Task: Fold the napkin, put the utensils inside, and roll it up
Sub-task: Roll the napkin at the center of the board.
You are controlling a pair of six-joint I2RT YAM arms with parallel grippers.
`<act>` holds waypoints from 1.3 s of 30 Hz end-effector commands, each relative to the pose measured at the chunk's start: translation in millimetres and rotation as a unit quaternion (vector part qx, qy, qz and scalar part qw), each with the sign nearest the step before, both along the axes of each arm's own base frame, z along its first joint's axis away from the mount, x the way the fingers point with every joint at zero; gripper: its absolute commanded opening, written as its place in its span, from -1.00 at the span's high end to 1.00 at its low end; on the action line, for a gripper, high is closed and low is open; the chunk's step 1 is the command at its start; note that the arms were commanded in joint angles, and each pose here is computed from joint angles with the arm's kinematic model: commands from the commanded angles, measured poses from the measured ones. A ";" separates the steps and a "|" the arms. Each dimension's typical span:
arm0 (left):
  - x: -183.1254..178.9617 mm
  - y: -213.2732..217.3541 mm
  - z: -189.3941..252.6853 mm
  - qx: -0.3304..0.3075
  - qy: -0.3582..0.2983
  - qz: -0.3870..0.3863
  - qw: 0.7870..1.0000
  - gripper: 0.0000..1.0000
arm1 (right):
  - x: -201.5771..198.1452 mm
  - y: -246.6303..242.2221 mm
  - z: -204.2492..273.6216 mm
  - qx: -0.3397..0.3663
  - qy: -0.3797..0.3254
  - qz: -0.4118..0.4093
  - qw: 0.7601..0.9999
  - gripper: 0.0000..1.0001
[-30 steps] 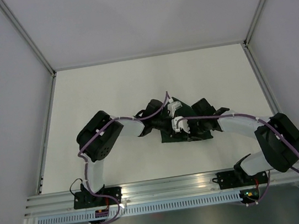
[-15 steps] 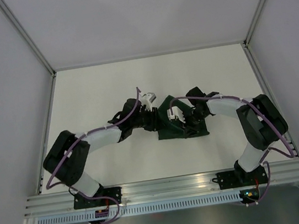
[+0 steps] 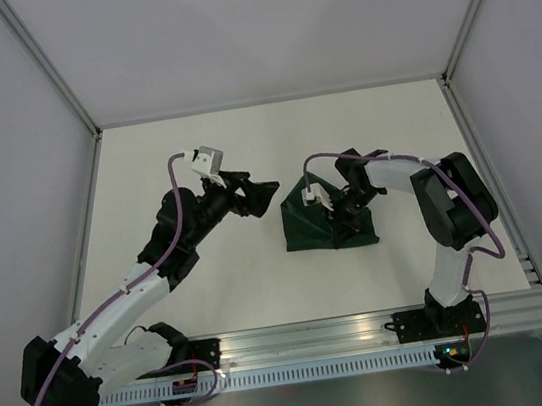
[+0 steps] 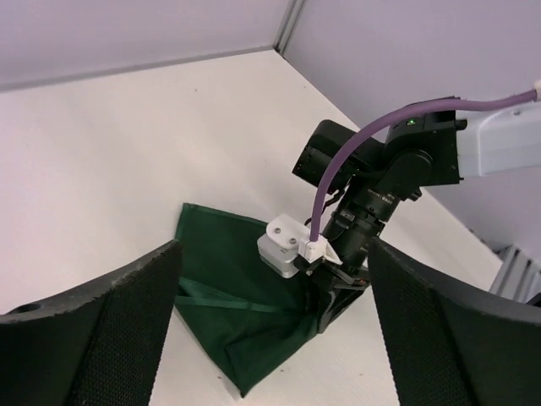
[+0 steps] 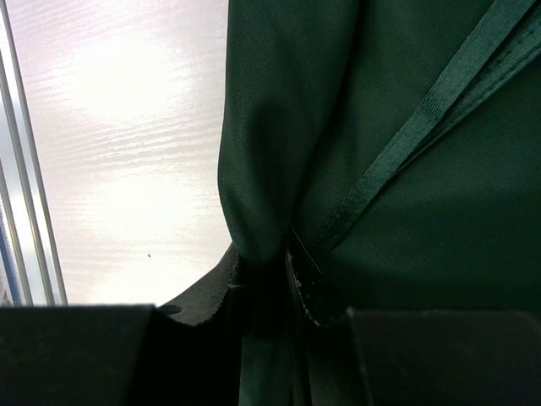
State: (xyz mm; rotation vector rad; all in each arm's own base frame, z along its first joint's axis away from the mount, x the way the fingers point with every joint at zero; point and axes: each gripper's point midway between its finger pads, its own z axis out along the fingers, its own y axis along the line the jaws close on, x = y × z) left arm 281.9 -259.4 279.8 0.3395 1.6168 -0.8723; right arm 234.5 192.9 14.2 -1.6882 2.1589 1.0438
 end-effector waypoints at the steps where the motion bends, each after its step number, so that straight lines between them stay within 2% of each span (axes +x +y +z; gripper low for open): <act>1: 1.0 -6.8 38.8 0.037 -0.080 -0.030 0.996 -0.99 | -1.6 -13.6 -30.9 -0.047 0.013 0.017 0.999 0.99; 5: 7.6 -14.8 19.2 0.080 -0.095 -0.030 0.992 -0.99 | 2.6 -12.7 -34.8 -0.052 0.036 0.018 0.998 0.99; 7: 6.0 -15.1 10.2 0.104 -0.146 -0.008 0.984 -0.99 | -0.3 -14.1 -39.1 -0.061 0.057 0.018 0.996 0.99; 9: -2.6 -18.2 5.5 0.144 -0.209 0.017 0.967 -0.99 | 0.5 -14.6 -41.7 -0.064 0.074 0.015 0.995 0.99; 11: -8.8 -28.1 -11.6 0.174 -0.217 0.018 0.960 -0.99 | 1.4 -16.0 -44.9 -0.068 0.090 0.012 0.994 0.99; 14: -20.5 -51.2 -38.8 0.227 -0.241 -0.011 0.944 -0.99 | 4.5 -18.4 -48.1 -0.071 0.104 0.007 0.992 0.99; 18: -39.8 -74.0 -80.4 0.296 -0.288 -0.062 0.909 -0.99 | 9.6 -22.2 -50.7 -0.074 0.117 -0.001 0.990 0.99; 23: -60.9 -108.5 -145.5 0.365 -0.293 -0.149 0.871 -0.99 | 10.5 -26.3 -54.4 -0.078 0.138 -0.001 0.987 0.99; 31: -64.9 -137.4 -190.4 0.420 -0.333 -0.203 0.819 -0.99 | 13.5 -29.1 -57.0 -0.077 0.150 -0.007 0.986 0.99; 32: -63.5 -139.7 -200.4 0.434 -0.339 -0.210 0.807 -0.99 | 12.5 -29.2 -57.4 -0.078 0.152 -0.005 0.985 0.99; 37: -54.7 -143.8 -215.6 0.450 -0.344 -0.223 0.794 -0.99 | 13.6 -28.5 -58.0 -0.078 0.158 -0.007 0.984 0.99; 39: -55.2 -143.4 -222.9 0.453 -0.336 -0.237 0.791 -0.90 | 12.7 -28.5 -58.2 -0.079 0.162 -0.007 0.984 0.99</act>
